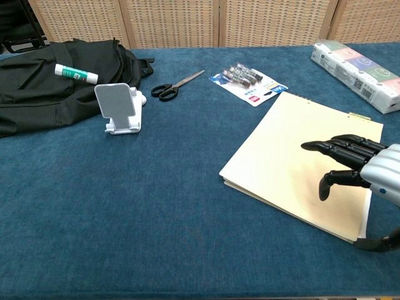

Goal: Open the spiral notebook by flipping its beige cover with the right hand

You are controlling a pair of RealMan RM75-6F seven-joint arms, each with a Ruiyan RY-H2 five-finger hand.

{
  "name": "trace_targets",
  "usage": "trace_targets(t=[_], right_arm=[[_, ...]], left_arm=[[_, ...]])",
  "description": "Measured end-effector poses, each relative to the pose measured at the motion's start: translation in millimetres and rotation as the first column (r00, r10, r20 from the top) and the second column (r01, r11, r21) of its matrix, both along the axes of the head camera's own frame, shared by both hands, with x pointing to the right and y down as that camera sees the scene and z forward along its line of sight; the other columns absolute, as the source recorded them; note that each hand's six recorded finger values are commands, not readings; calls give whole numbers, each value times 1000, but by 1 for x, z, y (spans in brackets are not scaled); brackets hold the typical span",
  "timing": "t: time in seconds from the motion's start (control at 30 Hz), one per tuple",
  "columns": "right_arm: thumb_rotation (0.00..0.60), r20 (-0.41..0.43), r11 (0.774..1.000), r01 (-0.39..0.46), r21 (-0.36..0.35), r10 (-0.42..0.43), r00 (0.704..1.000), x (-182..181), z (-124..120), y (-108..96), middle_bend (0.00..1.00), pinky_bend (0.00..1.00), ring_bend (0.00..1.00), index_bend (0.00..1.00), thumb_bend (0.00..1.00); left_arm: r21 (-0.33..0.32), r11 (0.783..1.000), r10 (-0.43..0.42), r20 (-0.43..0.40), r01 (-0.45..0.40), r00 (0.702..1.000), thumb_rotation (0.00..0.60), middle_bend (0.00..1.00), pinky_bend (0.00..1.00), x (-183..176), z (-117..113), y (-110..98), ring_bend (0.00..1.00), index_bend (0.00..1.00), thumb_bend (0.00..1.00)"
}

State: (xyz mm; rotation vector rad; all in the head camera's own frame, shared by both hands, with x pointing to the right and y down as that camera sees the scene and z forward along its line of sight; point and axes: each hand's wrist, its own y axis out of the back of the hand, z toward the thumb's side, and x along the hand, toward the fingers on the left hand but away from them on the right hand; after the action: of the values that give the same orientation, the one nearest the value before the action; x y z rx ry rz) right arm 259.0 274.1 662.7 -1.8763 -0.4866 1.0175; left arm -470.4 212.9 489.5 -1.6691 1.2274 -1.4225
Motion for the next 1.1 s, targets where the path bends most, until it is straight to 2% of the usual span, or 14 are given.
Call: trace_targets(t=[0.33,0.7,1.1], right_arm=[[600,-15,1000,-4,13,4,1000,2,1,-4,0,0,0,386,202],[600,29,995,-44,94,41,999,-2,-3,-16,10,0,0,386,324],[600,27,994,-49,101,47,999,-10,-2,-26,10,0,0,409,407]], left_arm=[[-3,1000,4,0,-4,1000,600,0,0,1,0,0,0,0,0],[-3,1000,0,-4,0,1000,600,0,0,0,0,0,0,0,0],[-1,1000,-3,-9,3,1000,600,0,0,-1,-1,0,0,0,0]])
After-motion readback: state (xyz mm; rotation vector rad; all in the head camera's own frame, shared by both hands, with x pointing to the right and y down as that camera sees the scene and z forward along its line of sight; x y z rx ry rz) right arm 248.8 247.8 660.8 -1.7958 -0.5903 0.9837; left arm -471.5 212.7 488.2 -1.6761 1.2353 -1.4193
